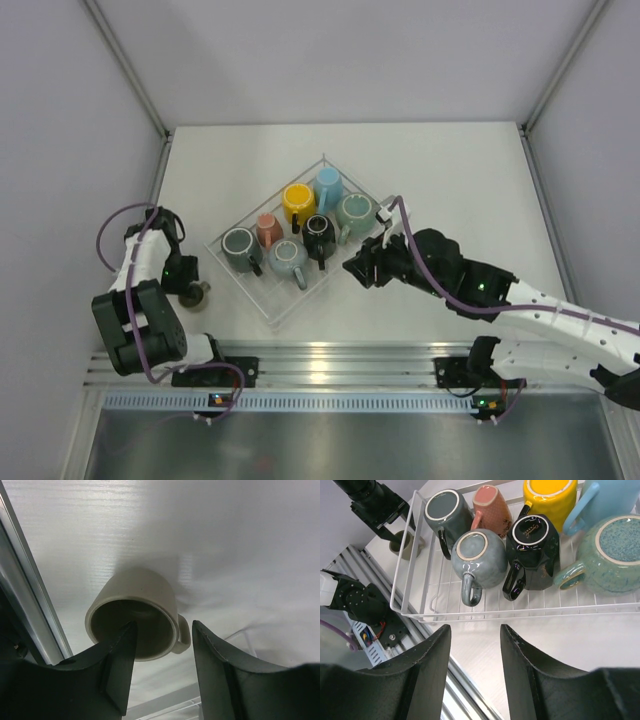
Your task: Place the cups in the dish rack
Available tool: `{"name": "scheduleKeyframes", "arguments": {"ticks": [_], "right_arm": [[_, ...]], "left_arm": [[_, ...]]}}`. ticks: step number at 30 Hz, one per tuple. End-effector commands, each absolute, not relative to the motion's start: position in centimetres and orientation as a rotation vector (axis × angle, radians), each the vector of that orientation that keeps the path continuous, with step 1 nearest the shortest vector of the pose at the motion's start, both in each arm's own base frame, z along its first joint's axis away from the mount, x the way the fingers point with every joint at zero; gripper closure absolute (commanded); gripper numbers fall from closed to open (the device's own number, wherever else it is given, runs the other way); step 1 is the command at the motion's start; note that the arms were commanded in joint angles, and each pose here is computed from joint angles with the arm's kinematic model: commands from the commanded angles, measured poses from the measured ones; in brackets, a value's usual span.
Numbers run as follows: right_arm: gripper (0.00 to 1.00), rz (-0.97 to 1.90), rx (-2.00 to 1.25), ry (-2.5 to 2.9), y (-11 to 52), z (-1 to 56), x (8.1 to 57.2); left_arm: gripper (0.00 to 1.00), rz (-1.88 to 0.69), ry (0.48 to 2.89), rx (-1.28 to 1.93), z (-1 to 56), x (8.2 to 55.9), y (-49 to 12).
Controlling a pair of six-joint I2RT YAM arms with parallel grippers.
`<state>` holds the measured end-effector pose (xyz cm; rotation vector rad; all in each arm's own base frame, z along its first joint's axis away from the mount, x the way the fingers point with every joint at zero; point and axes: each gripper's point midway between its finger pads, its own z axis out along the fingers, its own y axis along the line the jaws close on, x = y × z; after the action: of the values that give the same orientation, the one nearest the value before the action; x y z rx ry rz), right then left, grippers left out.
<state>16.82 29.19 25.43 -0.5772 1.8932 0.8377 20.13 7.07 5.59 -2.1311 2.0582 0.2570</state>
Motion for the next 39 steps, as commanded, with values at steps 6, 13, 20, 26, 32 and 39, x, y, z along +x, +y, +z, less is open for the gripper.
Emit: {"name": "scheduleKeyframes", "arguments": {"ticks": [6,13,20,26,32,39], "right_arm": [[0.55,0.852,-0.564,1.843,28.8,27.3,17.2],[0.55,0.865,-0.569,1.841,28.9,27.8,17.0],[0.55,0.917,-0.592,1.841,29.9,28.3,16.6],[0.54,0.977,-0.627,1.827,31.1,29.7,16.1],[0.34,1.122,-0.68,1.779,32.6,32.8,15.6],[0.12,1.337,-0.719,1.673,33.9,37.2,17.3]], "left_arm": [[0.55,0.336,1.995,-2.192,3.7,19.4,8.1],[0.95,0.269,1.938,-2.156,4.5,20.5,9.2],[1.0,0.069,1.876,-1.895,10.3,24.8,10.5],[1.0,-0.068,1.745,-1.532,20.2,28.6,11.8],[1.0,-0.552,1.636,-0.906,31.0,32.8,5.3],[1.0,-1.109,1.491,-0.454,38.3,32.2,-3.0]]}}
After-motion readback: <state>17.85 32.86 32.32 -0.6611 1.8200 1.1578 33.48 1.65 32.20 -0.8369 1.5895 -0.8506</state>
